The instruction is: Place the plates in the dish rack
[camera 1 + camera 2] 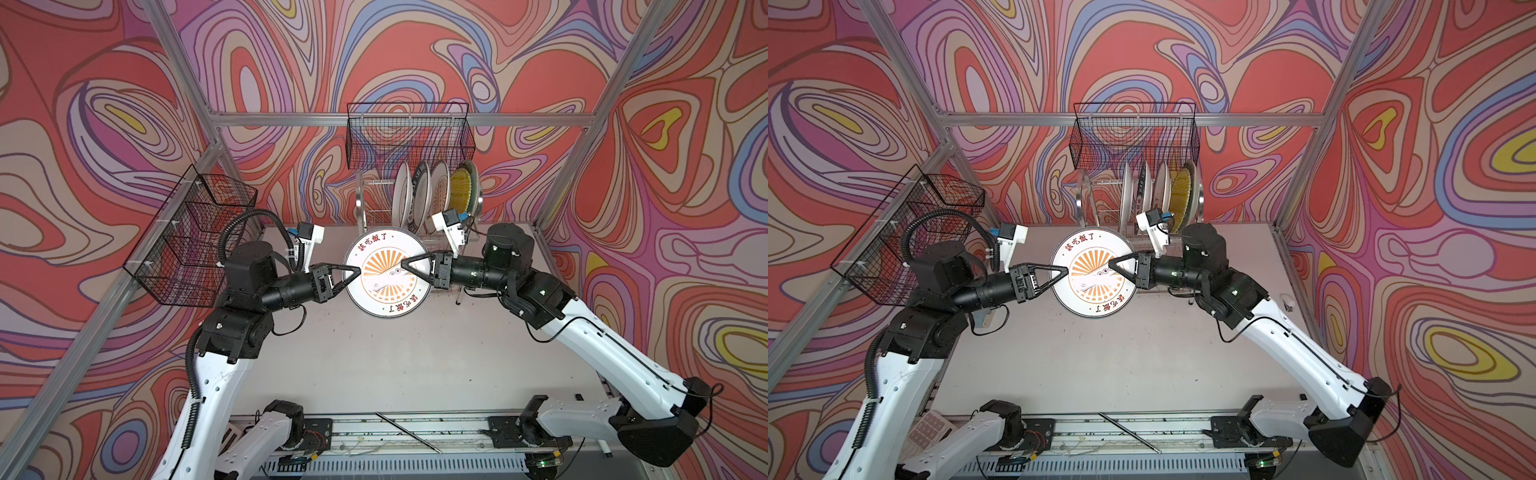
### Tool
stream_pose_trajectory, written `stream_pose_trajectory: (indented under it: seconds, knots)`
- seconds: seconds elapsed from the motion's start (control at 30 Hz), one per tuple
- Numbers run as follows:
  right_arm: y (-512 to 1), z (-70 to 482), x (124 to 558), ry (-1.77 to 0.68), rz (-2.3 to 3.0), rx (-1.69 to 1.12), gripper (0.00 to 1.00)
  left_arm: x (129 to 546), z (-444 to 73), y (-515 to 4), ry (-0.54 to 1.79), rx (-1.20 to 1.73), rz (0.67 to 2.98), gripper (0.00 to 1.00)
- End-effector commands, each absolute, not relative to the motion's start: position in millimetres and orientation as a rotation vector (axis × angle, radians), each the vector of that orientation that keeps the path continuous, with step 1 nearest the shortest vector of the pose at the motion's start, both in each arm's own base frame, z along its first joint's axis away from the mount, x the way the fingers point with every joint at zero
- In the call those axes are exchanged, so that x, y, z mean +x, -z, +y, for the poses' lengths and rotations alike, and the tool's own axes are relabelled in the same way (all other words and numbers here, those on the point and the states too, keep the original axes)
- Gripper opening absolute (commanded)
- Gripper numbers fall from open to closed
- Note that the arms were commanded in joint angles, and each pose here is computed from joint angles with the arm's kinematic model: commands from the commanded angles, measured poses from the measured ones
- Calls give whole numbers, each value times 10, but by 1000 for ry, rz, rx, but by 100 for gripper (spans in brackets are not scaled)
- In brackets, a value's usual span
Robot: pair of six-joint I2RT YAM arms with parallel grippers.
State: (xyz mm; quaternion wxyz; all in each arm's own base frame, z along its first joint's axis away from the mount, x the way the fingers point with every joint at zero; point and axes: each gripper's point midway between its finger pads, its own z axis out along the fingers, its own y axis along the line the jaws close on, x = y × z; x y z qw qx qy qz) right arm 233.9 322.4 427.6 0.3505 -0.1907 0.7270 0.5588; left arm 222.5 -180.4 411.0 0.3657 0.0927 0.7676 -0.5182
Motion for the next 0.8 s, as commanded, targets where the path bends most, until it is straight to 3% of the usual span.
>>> stream_pose_trajectory:
  seconds: [0.0,0.13,0.27,0.37,0.77]
  knots:
    - [-4528,3291,2200,-1496,1785,-586,0,2302,-1806,-4002,1304,224,2006,0]
    - [-4560,3251,2212,-1479,1787,-572,0,2337,-1777,-4038,1264,219,2002,4]
    - [-4569,3167,2295,-1451,1790,-537,0,2355,-1716,-4036,1192,212,2019,32]
    - [-4600,3118,2337,-1444,1786,-521,0,2377,-1671,-4036,1146,199,2027,44]
    - [-4732,2799,2519,-1326,1783,-403,0,2287,-1274,-4279,788,204,1956,57]
